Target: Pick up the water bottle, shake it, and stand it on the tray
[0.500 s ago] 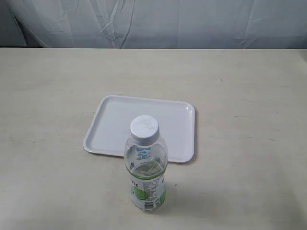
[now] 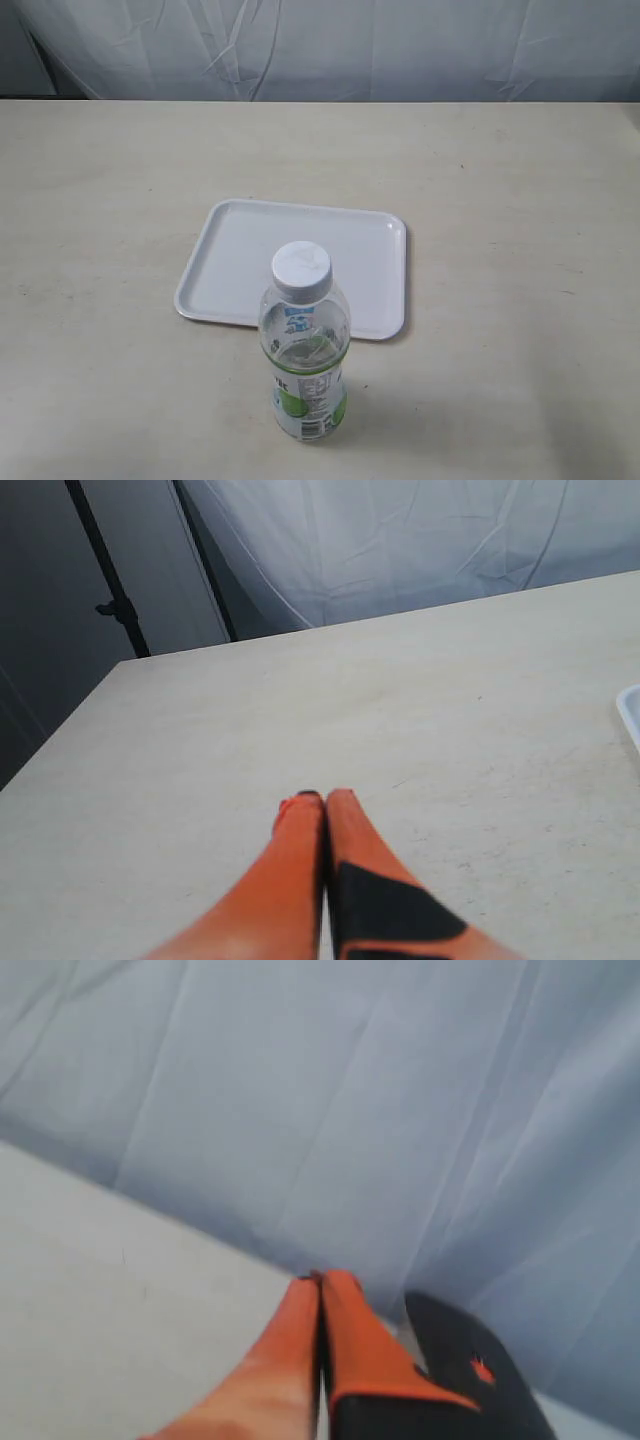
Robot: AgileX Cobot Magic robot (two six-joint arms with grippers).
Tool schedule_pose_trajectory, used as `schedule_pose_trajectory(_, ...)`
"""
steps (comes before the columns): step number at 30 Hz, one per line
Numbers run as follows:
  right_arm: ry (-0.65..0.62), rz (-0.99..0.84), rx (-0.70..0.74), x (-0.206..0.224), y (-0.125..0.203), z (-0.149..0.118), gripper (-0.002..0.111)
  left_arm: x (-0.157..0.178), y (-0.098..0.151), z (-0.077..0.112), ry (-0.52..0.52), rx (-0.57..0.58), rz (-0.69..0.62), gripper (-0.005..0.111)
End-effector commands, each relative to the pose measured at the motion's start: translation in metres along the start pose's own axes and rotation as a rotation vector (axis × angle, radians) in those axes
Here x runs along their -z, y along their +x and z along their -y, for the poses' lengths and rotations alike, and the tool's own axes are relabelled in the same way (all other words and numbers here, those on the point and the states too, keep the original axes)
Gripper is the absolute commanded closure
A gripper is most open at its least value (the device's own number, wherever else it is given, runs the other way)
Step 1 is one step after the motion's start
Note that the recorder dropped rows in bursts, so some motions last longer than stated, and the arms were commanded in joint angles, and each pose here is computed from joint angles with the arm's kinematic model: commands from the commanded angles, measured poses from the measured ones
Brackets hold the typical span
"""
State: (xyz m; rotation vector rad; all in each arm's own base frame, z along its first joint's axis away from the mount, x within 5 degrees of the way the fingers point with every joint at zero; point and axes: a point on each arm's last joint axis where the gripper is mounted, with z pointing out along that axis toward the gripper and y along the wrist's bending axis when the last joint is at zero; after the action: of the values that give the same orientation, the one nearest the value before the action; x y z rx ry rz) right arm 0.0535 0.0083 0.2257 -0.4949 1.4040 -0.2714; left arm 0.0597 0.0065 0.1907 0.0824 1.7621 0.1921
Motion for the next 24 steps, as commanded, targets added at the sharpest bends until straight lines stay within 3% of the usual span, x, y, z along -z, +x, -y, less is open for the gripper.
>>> schedule_pose_trajectory(1,0.003,0.457,-0.023,0.01,-0.044,0.003,0.107,0.0,-0.001,0.0,-0.004,-0.001,0.014,0.107)
schedule_pose_trajectory(2,-0.005,0.536,-0.068,0.014,-0.05,0.003,0.107,0.0,-0.001,0.0,-0.004,-0.001,0.014,0.107)
schedule_pose_trajectory(3,-0.042,0.739,-0.209,0.025,-0.065,0.005,0.107,0.0,-0.001,0.0,-0.004,-0.001,0.014,0.107)
schedule_pose_trajectory(5,-0.068,1.015,-0.301,0.044,-0.08,0.01,0.107,0.0,-0.001,0.0,-0.004,-0.001,0.014,0.107)
schedule_pose_trajectory(6,-0.032,1.123,-0.374,0.052,-0.084,0.017,0.107,0.0,-0.001,0.0,-0.004,-0.001,0.014,0.107)
schedule_pose_trajectory(8,-0.069,1.273,-0.844,0.062,-0.082,0.039,0.109,0.0,-0.001,0.0,-0.004,-0.001,0.014,0.107)
schedule_pose_trajectory(10,-0.121,1.274,-1.268,0.058,-0.073,0.053,0.109,0.0,-0.001,0.0,-0.004,-0.001,0.014,0.107)
schedule_pose_trajectory(11,-0.089,1.242,-1.386,0.054,-0.068,0.057,0.109,0.0,-0.001,0.0,-0.004,-0.001,0.014,0.107)
schedule_pose_trajectory(14,0.023,1.228,-1.681,0.048,-0.051,0.069,0.109,0.0,-0.001,0.0,-0.004,-0.001,0.014,0.107)
schedule_pose_trajectory(16,-0.065,1.249,-1.772,0.049,-0.052,0.068,0.109,0.0,-0.001,0.0,-0.004,-0.001,0.014,0.107)
schedule_pose_trajectory(18,-0.257,1.184,-1.756,0.046,-0.062,0.058,0.109,0.0,-0.001,0.0,-0.004,-0.001,0.014,0.107)
schedule_pose_trajectory(19,-0.437,1.087,-1.65,0.045,-0.073,0.043,0.109,0.0,-0.001,0.0,-0.004,-0.001,0.014,0.107)
schedule_pose_trajectory(21,-0.648,0.888,-1.408,0.044,-0.087,0.018,0.109,0.0,-0.001,0.0,-0.004,-0.001,0.014,0.107)
schedule_pose_trajectory(24,-0.789,0.603,-1.055,0.044,-0.096,-0.01,0.109,0.0,-0.001,0.0,-0.004,-0.001,0.014,0.107)
